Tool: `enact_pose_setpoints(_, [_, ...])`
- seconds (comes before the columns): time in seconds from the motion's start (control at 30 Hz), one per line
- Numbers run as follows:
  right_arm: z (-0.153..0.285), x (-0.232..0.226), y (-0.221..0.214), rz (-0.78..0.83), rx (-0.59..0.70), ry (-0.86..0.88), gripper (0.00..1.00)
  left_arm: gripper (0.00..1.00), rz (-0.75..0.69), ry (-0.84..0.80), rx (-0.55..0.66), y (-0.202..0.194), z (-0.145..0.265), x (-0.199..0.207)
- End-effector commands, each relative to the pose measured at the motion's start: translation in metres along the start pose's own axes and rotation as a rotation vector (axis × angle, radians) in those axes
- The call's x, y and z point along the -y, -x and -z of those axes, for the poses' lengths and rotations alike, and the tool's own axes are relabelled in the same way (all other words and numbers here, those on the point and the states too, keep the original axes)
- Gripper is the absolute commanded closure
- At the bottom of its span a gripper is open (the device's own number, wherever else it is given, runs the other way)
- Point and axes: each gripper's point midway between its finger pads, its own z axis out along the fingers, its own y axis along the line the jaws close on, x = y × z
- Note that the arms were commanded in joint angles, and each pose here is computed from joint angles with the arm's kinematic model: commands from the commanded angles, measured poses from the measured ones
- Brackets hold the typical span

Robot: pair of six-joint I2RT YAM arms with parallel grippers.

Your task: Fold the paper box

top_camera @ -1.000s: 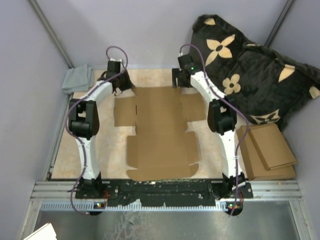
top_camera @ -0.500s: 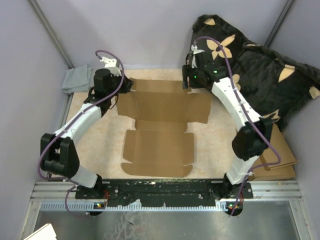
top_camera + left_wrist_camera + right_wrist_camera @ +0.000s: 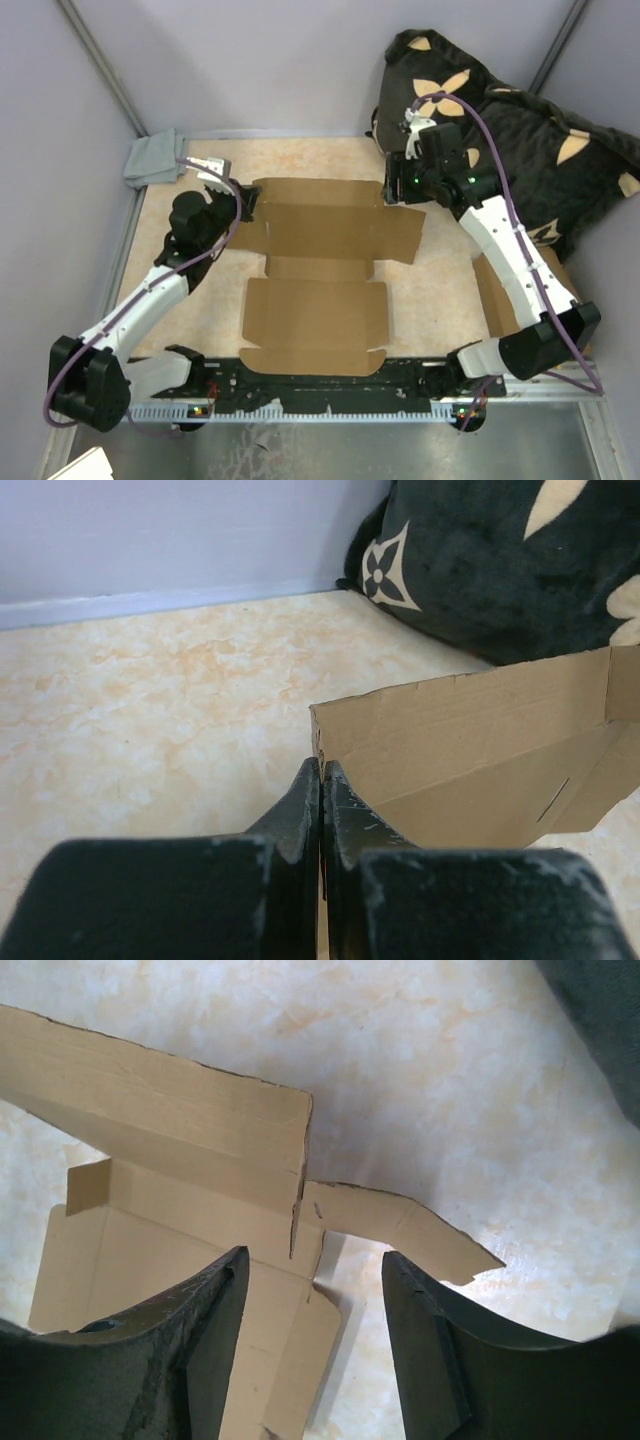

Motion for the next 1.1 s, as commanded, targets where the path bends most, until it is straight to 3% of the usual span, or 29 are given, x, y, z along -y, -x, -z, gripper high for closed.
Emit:
enact_pose_setpoints(0.0, [0.017, -0.020, -0.001, 0.017, 0.002, 0.078, 0.44, 1.00, -0.096, -0.050, 0.137, 0.023, 0.014, 0.012])
enact_pose_setpoints(0.33, [0.010, -0.023, -0.003, 0.043, -0.049, 0.073, 0.47, 1.00, -0.264, -0.173, 0.277, 0.033, 0.047, 0.035])
enact_pose_setpoints(0.67, [0.005, -0.029, -0.010, 0.082, -0.098, 0.080, 0.77, 1.00, -0.294, -0.213, 0.294, 0.032, 0.053, 0.044])
enact_pose_setpoints(1.07, [-0.014, -0.031, -0.026, 0.101, -0.168, 0.092, 0.87, 1.00, -0.323, -0.228, 0.327, 0.034, 0.061, 0.049])
